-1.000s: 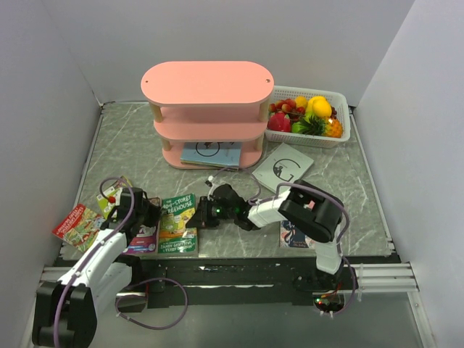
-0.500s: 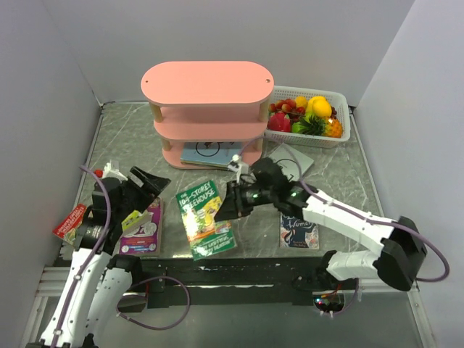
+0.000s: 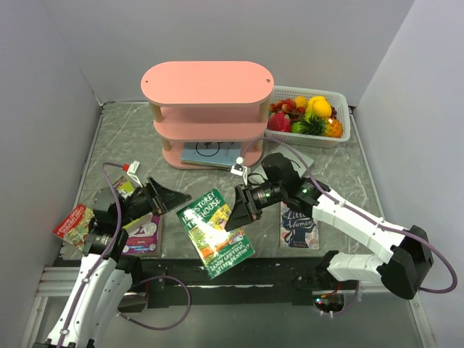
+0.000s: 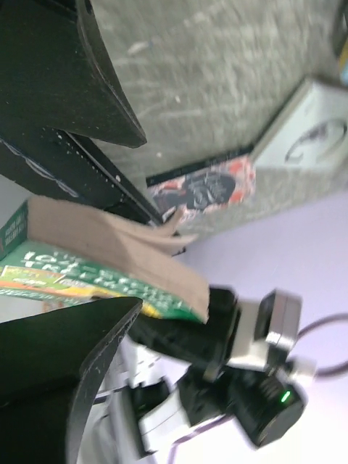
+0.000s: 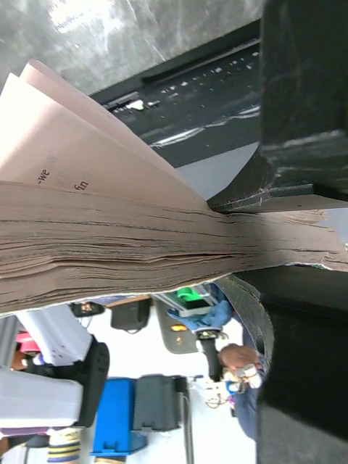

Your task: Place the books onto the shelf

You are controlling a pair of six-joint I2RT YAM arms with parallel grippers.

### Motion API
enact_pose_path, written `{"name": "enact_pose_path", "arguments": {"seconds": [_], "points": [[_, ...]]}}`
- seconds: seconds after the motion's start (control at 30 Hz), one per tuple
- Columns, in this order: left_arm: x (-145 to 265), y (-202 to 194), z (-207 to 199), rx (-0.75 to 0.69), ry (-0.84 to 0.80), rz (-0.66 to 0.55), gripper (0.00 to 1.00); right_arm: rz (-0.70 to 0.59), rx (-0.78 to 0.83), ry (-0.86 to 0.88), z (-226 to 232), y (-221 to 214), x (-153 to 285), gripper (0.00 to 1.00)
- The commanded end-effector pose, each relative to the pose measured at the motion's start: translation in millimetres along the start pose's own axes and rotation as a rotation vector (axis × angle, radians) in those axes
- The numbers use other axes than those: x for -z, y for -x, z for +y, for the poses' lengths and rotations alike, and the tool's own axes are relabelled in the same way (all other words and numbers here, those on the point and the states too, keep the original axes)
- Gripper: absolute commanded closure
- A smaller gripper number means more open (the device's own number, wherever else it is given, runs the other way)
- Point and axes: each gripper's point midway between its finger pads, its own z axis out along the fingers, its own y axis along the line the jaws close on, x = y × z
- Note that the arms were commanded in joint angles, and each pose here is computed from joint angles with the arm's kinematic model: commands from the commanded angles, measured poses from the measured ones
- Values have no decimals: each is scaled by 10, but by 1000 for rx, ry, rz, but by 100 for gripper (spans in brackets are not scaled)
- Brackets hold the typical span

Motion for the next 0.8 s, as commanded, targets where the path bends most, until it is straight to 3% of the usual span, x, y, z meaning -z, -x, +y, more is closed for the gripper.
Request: {"name": "enact_pose_path", "arguments": {"seconds": [0.0,0.33,0.43,0.53,0.57,0.6,0.73,0.77], "points": [[91,-75,-476,-106,-233,61,10,-4,119,95,402,98,137,100],[146,-353,-499,-143,-316,189,11,31,128,100,436,261,75,100],[153,-374,-494,-158,-322,199,16,34,151,107,502,350,74,100],[165,-354,-567,-179,-356,189,57,39,164,101,532,401,81,100],[167,-343,-590,-179,-364,186,87,42,168,98,540,412,85,100],[165,-322,-614,-176,-367,179,98,49,162,95,528,414,72,100],[147,-169,-759,-209,-373,120,99,25,153,22,437,492,65,100],[130,-100,-791,-189,-341,104,99,-13,169,-24,426,588,101,85]]}}
